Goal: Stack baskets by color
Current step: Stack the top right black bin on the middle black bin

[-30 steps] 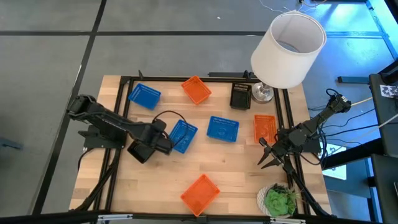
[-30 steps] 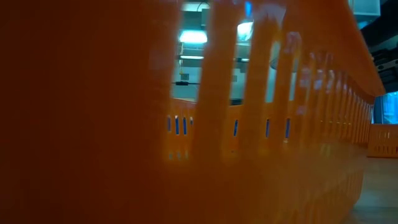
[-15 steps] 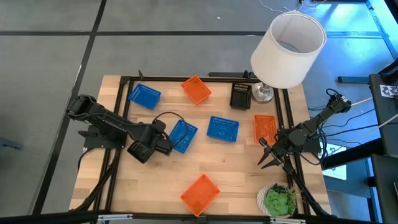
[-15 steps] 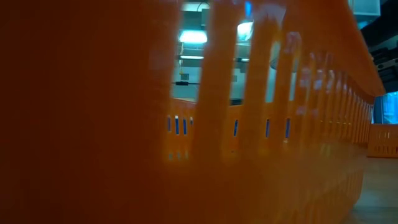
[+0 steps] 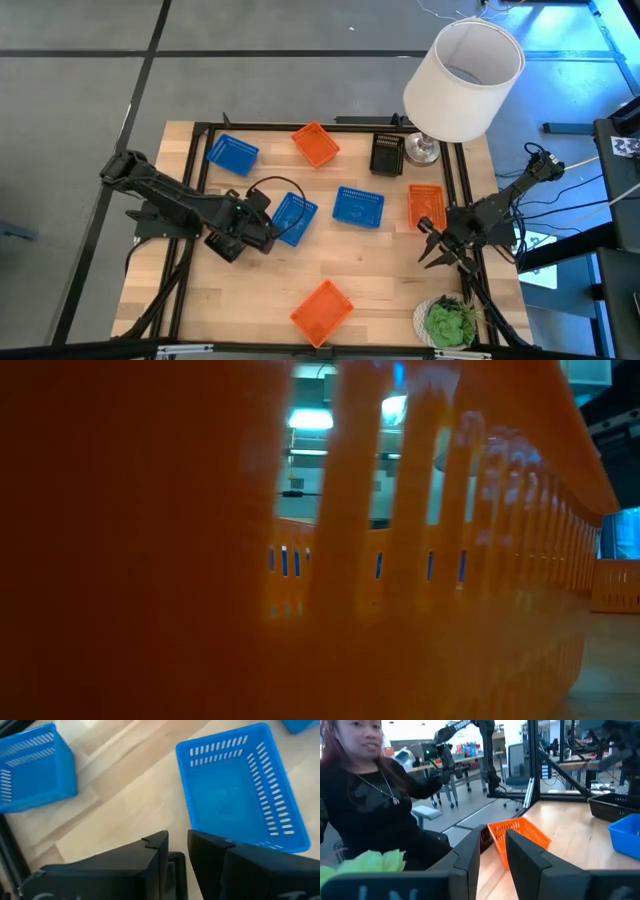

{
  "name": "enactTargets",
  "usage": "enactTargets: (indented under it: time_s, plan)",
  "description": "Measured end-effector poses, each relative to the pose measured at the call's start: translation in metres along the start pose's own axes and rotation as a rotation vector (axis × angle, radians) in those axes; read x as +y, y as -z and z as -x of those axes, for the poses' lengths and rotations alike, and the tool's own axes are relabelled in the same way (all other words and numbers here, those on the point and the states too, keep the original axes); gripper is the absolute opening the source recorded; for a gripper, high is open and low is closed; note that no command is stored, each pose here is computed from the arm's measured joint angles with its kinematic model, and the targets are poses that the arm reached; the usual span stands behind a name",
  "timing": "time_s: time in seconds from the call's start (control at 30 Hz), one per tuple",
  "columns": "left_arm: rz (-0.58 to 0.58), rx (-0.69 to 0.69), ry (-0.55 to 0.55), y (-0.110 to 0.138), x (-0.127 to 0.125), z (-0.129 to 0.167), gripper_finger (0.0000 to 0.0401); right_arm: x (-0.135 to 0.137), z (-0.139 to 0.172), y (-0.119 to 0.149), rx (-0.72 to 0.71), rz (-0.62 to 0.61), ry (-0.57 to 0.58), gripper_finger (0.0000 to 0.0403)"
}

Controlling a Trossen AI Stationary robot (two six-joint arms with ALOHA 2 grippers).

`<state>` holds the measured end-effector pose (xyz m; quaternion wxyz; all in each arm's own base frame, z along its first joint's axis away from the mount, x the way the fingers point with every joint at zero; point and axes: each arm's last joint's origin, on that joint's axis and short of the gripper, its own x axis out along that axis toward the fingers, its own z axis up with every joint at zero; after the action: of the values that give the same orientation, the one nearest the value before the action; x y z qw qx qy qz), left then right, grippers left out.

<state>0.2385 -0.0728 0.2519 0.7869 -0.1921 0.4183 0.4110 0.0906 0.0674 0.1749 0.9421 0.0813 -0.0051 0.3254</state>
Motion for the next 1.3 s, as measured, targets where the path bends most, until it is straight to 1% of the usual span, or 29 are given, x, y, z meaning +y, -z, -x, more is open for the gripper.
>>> enactTargets:
  time_s: [0.07, 0.1, 0.13, 0.23, 0.3, 0.37, 0.47, 0.6, 0.63, 0.77, 0.83, 0.97, 1.03, 1.13, 1.23, 1.3]
  plan:
    - [-0.008, -0.011, -0.001, 0.001, 0.0, 0.001, 0.0064, 0.0, 0.0, -0.003, -0.033, -0.001, 0.019, 0.0094]
    - [-0.012, -0.01, -0.002, 0.002, 0.0, 0.002, 0.0064, -0.001, 0.0, -0.005, -0.061, -0.009, 0.051, 0.0094]
    - [-0.015, -0.011, -0.002, 0.002, 0.0, 0.002, 0.0064, -0.002, 0.0, -0.008, -0.095, -0.027, 0.102, 0.0094]
    - [-0.022, -0.012, -0.01, 0.003, 0.001, 0.002, 0.0064, -0.007, 0.002, -0.018, -0.173, -0.026, 0.32, 0.0094]
    - [-0.024, -0.011, -0.013, 0.003, 0.001, 0.002, 0.0064, -0.01, 0.004, -0.027, -0.198, -0.031, 0.472, 0.0094]
    - [-0.024, -0.012, -0.014, 0.003, 0.001, 0.002, 0.0064, -0.012, 0.005, -0.035, -0.195, -0.032, 0.597, 0.0094]
    - [-0.024, -0.021, -0.017, 0.003, 0.001, 0.002, 0.0064, -0.013, 0.006, -0.052, -0.179, -0.034, 0.751, 0.0094]
    - [-0.021, -0.038, -0.021, 0.002, 0.001, 0.002, 0.0064, -0.011, 0.007, -0.079, -0.198, -0.127, 0.89, 0.0094]
    - [-0.02, -0.039, -0.02, 0.002, 0.001, 0.002, 0.0064, -0.011, 0.006, -0.085, -0.183, -0.129, 0.917, 0.0094]
    - [-0.02, -0.047, -0.022, 0.002, 0.001, 0.002, 0.0064, -0.009, 0.001, -0.108, -0.077, -0.07, 1.021, 0.0094]
    - [-0.021, -0.047, -0.022, 0.002, 0.001, 0.002, 0.0064, -0.01, -0.003, -0.119, -0.057, -0.072, 1.077, 0.0094]
    - [-0.021, -0.041, -0.02, 0.002, 0.001, 0.002, 0.0064, -0.015, -0.01, -0.136, 0.044, -0.074, 1.165, 0.0094]
    - [-0.021, -0.036, -0.019, 0.002, 0.001, 0.002, 0.0064, -0.019, -0.012, -0.144, 0.088, -0.11, 1.217, 0.0094]
    - [-0.026, -0.034, -0.014, 0.003, 0.0, 0.003, 0.0064, -0.029, -0.016, -0.153, 0.158, -0.198, 1.289, 0.0094]
    - [-0.036, -0.034, -0.006, 0.006, -0.001, 0.005, 0.0064, -0.042, -0.021, -0.158, 0.281, -0.279, 1.343, 0.0094]
    - [-0.042, -0.034, 0.002, 0.008, -0.001, 0.006, 0.0064, -0.054, -0.026, -0.16, 0.381, -0.325, 1.352, 0.0094]
